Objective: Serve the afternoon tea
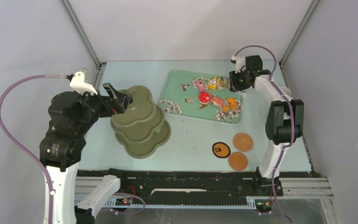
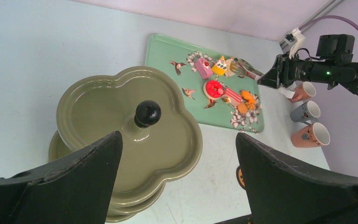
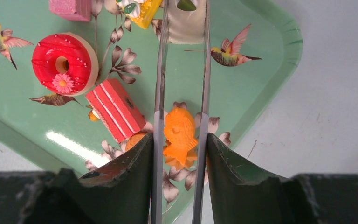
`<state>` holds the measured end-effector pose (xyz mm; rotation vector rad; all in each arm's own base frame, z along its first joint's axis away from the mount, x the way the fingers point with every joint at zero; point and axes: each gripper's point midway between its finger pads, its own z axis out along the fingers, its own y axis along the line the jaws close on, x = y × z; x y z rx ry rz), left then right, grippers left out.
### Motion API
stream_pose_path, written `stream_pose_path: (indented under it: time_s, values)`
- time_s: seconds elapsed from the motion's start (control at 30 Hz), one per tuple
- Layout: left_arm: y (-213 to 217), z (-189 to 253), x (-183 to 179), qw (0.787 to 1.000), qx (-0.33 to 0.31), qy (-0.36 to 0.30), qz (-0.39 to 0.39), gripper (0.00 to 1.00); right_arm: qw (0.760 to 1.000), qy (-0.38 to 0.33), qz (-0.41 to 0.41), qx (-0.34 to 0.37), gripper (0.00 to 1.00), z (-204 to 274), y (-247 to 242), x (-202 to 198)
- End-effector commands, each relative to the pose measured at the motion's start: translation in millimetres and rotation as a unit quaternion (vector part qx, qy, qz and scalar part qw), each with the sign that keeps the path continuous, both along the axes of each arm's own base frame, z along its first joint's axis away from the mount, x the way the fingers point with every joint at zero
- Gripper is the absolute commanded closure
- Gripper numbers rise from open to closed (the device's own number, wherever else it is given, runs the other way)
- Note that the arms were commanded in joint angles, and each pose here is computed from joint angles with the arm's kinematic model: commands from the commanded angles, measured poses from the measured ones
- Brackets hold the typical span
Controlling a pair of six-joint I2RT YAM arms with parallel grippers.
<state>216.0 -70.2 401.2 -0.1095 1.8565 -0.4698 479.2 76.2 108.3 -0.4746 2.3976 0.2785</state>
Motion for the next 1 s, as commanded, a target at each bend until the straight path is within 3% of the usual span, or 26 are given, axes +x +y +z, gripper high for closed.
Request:
stream_pose_path:
  time_s: [0.0, 0.17, 0.3, 0.47, 0.7, 0.97]
  values:
    - [-3.0, 20.6, -4.0, 0.999, -0.004, -0.035, -0.010, 0.02, 0.997, -0.057, -0.039, 0.016, 0.99, 51.9, -5.4, 5.7]
    - [-5.7, 21.4, -6.9, 0.999, -0.012, -0.038, -0.015, 0.02, 0.995, -0.060, -0.073, 0.029, 1.00, 70.7, -5.3, -22.9]
    - [-6.3, 20.8, -9.8, 0.999, -0.019, -0.039, -0.016, 0.02, 0.994, -0.048, -0.067, 0.068, 1.00, 80.8, 22.8, -65.8]
    - [-7.3, 22.8, -12.3, 0.999, -0.027, -0.041, -0.017, 0.02, 0.994, -0.040, 0.041, 0.092, 1.00, 83.0, 104.1, -146.7]
    - [-12.4, 19.7, -11.5, 0.998, -0.042, -0.035, -0.025, 0.02, 0.976, -0.016, 0.193, 0.095, 1.00, 55.5, 199.5, -257.4]
    - [-15.3, 20.7, -12.8, 0.998, -0.048, -0.034, -0.032, 0.02, 0.952, -0.011, 0.276, 0.133, 1.00, 42.0, 268.2, -298.4]
